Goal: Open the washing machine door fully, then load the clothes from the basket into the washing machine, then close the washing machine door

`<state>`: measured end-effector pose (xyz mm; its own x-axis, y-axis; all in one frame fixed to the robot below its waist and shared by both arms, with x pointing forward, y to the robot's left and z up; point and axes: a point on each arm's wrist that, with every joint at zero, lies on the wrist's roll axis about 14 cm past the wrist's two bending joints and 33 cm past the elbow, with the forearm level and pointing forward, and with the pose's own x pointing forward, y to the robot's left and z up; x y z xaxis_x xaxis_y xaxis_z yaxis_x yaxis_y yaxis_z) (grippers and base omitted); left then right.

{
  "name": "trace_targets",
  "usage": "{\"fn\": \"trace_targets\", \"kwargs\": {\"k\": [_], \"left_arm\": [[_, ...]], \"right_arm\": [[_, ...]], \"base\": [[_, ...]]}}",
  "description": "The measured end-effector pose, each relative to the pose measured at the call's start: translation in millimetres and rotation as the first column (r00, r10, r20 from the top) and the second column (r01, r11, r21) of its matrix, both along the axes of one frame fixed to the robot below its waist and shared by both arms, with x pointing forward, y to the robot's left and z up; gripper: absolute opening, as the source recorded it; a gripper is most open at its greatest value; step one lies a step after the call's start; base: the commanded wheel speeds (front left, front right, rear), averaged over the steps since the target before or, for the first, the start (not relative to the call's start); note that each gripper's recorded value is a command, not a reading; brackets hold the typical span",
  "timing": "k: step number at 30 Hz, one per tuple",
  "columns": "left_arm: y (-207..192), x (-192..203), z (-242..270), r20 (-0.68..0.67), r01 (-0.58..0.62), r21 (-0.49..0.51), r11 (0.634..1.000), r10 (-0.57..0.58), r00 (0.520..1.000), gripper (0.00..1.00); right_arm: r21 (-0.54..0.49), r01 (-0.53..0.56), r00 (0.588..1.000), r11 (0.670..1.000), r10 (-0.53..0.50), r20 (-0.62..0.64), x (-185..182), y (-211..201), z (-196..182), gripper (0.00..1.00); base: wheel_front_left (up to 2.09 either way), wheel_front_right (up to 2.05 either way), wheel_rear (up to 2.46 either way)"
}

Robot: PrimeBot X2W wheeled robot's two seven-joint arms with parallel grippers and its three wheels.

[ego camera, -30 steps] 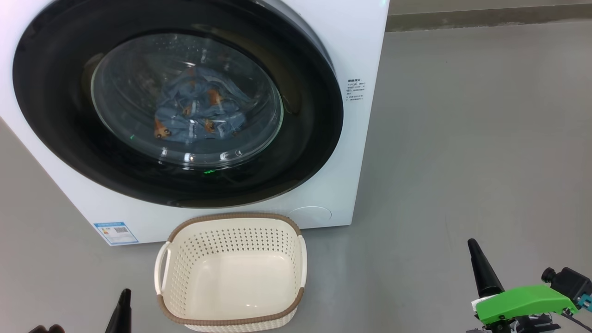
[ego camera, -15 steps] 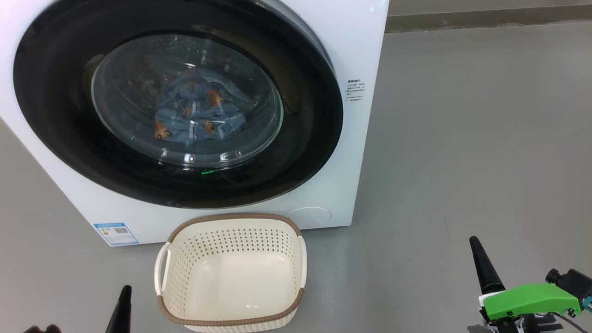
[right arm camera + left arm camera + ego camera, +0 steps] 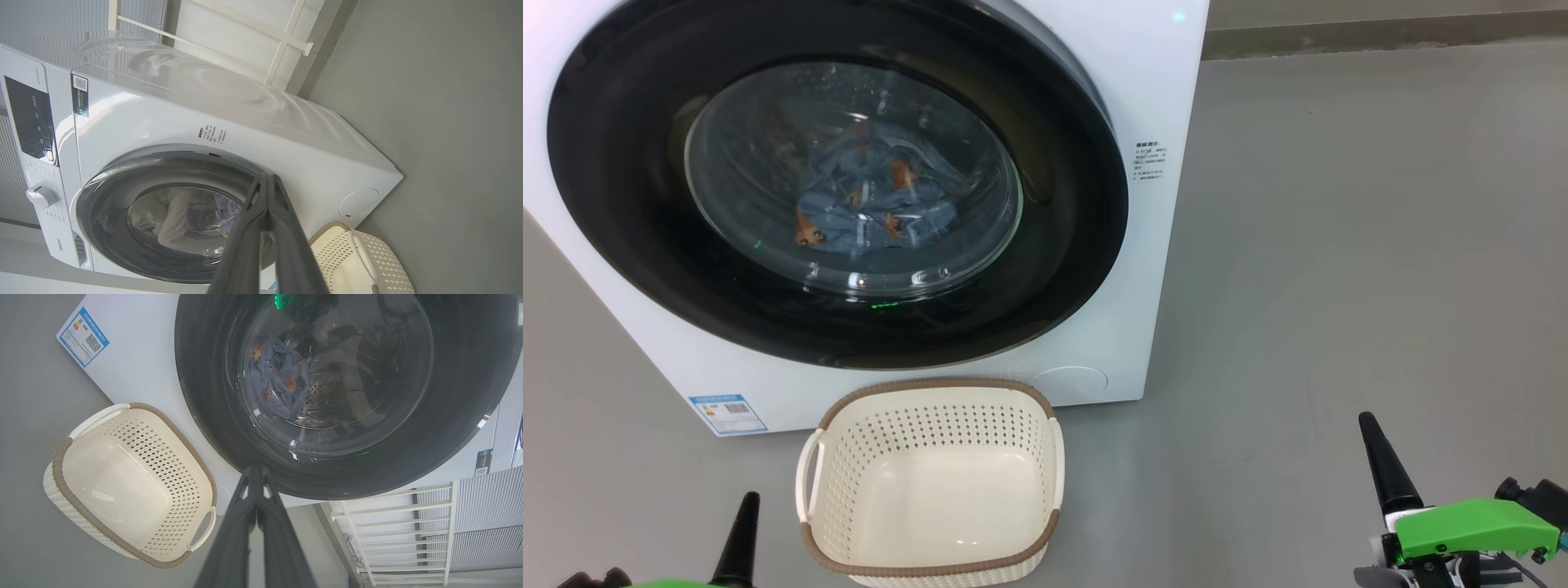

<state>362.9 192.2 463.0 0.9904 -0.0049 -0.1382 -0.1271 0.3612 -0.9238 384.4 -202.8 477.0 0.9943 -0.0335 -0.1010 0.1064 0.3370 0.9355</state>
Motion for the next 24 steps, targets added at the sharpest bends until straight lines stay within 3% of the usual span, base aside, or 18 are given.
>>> {"fn": "trace_targets", "kwargs": {"k": [24], "left_arm": [[-4,10,13,0.034,-0.008,-0.242,0.970,0.017,0.999,0.00]], "right_arm": [[0.230,0.009,0.999,0.973,-0.018,0.036,0,-3,10,0.00]], "base": [[0.00,0.00,0.00]]}}
